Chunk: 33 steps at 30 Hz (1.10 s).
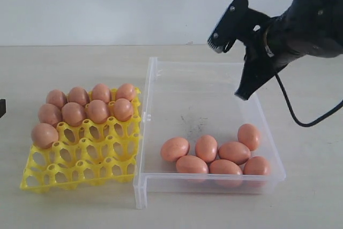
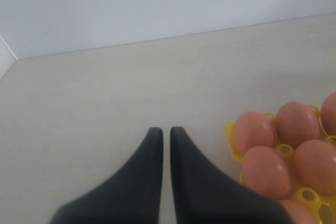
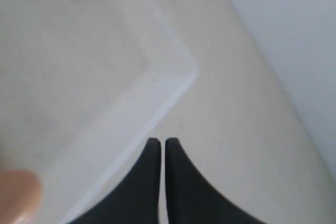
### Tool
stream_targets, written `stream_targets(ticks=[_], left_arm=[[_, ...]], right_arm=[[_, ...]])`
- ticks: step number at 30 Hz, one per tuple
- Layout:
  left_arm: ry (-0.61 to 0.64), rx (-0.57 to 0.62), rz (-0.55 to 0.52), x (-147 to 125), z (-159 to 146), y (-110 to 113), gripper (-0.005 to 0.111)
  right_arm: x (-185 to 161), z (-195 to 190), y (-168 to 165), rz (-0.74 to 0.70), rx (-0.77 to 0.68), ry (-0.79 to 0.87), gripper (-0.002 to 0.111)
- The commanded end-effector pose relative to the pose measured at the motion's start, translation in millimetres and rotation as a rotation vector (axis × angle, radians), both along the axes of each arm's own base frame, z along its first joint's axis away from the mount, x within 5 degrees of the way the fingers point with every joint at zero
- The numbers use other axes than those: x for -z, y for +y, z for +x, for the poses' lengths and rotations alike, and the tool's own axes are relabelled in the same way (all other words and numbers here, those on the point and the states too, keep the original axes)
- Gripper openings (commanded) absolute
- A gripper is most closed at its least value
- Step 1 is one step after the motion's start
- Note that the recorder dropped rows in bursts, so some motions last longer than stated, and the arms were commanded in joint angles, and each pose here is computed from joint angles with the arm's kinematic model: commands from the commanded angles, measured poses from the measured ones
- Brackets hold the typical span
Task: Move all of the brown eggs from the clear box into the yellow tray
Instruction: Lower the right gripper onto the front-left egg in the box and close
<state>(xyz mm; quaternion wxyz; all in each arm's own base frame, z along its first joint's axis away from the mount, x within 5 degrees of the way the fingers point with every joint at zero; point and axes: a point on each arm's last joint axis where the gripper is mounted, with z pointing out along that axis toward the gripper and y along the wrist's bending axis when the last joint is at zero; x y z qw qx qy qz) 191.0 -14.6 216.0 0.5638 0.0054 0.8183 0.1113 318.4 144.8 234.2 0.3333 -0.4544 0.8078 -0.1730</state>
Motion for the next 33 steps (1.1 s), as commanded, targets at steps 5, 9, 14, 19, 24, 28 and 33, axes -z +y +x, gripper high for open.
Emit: stream_targets(ticks=[5, 9, 14, 19, 24, 28, 33], left_arm=[[-0.004, 0.002, -0.005, 0, -1, 0, 0.004], [-0.002, 0.005, -0.006, 0, -1, 0, 0.004], [-0.003, 0.009, -0.001, 0, -1, 0, 0.004], [-0.002, 0.010, -0.002, 0, -1, 0, 0.004], [0.000, 0.012, -0.003, 0, -1, 0, 0.004], [0.005, 0.017, -0.005, 1, -1, -1, 0.004], [0.014, 0.025, -0.010, 1, -2, -2, 0.004]], right_arm=[[-17, -25, 42, 0.150, -0.474, 0.440, 0.000], [-14, -12, 50, 0.191, -0.461, 0.387, 0.000], [9, -3, 59, 0.183, -0.469, 0.403, 0.009], [37, -7, 81, 0.129, -0.547, 0.438, 0.042], [53, -17, 102, 0.010, -0.648, 0.406, 0.055], [58, -25, 113, -0.056, -0.711, 0.400, 0.055], [61, -28, 116, -0.063, -0.722, 0.411, 0.055]])
